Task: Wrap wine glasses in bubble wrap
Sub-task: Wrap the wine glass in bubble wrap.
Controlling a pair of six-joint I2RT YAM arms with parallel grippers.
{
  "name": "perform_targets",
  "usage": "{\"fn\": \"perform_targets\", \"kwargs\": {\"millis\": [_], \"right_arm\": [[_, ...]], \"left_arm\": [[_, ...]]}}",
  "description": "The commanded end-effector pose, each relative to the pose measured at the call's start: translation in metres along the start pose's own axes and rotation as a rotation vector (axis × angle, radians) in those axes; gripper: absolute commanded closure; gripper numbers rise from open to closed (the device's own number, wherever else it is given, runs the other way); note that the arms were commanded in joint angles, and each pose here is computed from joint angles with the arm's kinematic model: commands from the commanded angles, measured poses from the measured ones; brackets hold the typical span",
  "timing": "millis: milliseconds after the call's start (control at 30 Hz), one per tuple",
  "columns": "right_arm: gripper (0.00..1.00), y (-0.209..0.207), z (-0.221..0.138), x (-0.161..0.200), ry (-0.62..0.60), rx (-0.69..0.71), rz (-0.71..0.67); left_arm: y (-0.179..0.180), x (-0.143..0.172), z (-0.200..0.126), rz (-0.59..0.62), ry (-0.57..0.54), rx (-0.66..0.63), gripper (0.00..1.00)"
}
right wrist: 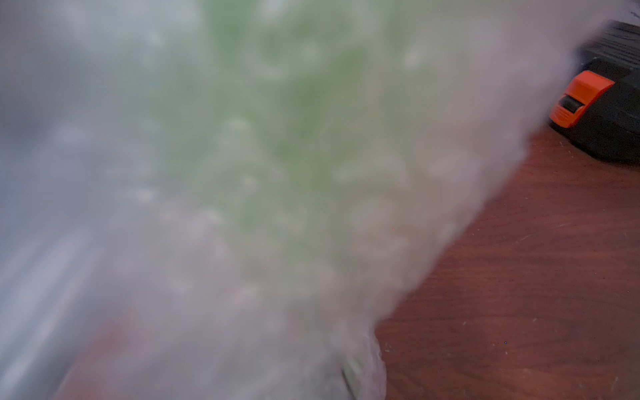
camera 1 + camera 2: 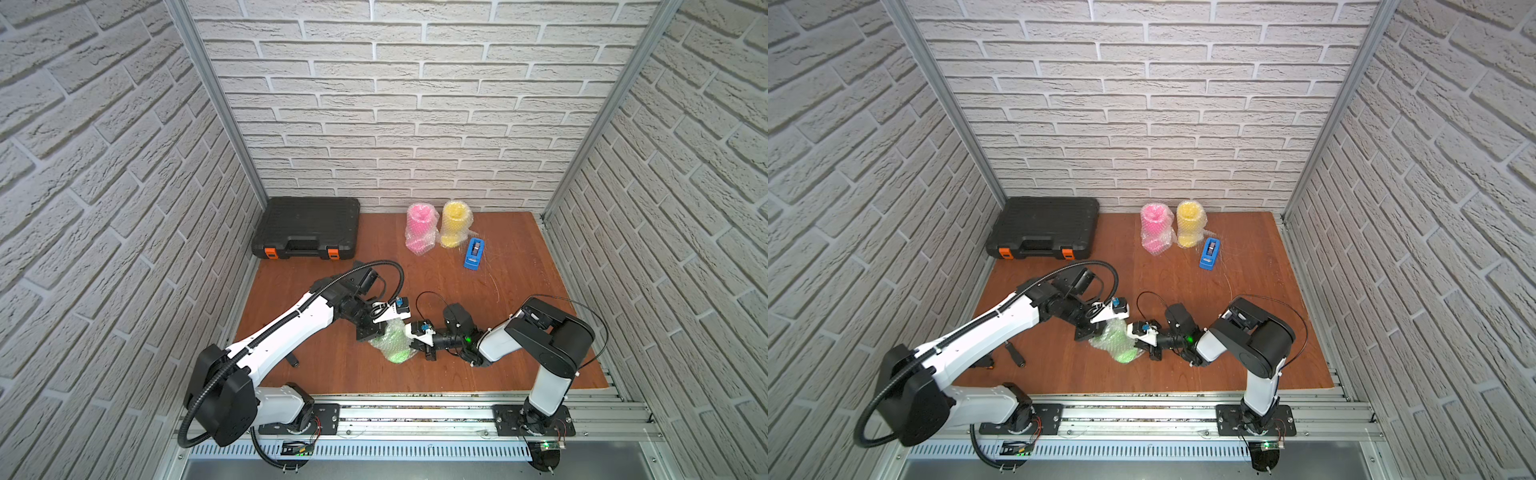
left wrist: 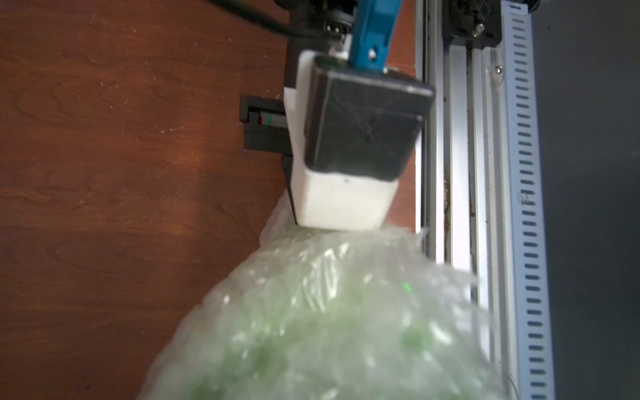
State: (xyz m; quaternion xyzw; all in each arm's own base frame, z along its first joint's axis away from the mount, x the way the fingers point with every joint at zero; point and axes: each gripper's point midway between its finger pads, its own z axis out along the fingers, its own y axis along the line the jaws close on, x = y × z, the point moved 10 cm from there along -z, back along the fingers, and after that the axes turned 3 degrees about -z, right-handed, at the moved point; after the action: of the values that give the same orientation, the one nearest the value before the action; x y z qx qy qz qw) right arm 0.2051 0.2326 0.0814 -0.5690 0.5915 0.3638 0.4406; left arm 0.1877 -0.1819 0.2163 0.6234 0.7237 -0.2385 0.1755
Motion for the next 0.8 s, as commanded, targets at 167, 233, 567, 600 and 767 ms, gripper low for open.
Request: {"fn": "perform_targets", "kwargs": {"millis": [167, 233, 567, 600, 767], "right_arm": [[0.97, -0.007, -0.003, -0.001, -0.036, 0.041, 0.012], [0.97, -0.007, -0.003, -0.001, -0.034, 0.05, 0.013], [0.97, -0.011, -0.004, 0.002, -0.037, 0.067, 0.029], [0.97, -0.01, -0.003, 0.002, -0.037, 0.065, 0.03], [0.97, -0.011, -0.003, 0.002, -0.036, 0.062, 0.031]], "left_arm": [[0.011, 0.038, 0.072, -0.162, 0.3, 0.104, 1.0], [0.01, 0.038, 0.082, -0.166, 0.341, 0.127, 1.0], [0.019, -0.001, 0.011, -0.193, 0.24, -0.135, 0.63], [0.018, -0.007, -0.002, -0.191, 0.206, -0.166, 0.61], [0.009, -0.027, -0.057, -0.182, 0.066, -0.278, 0.54]]}}
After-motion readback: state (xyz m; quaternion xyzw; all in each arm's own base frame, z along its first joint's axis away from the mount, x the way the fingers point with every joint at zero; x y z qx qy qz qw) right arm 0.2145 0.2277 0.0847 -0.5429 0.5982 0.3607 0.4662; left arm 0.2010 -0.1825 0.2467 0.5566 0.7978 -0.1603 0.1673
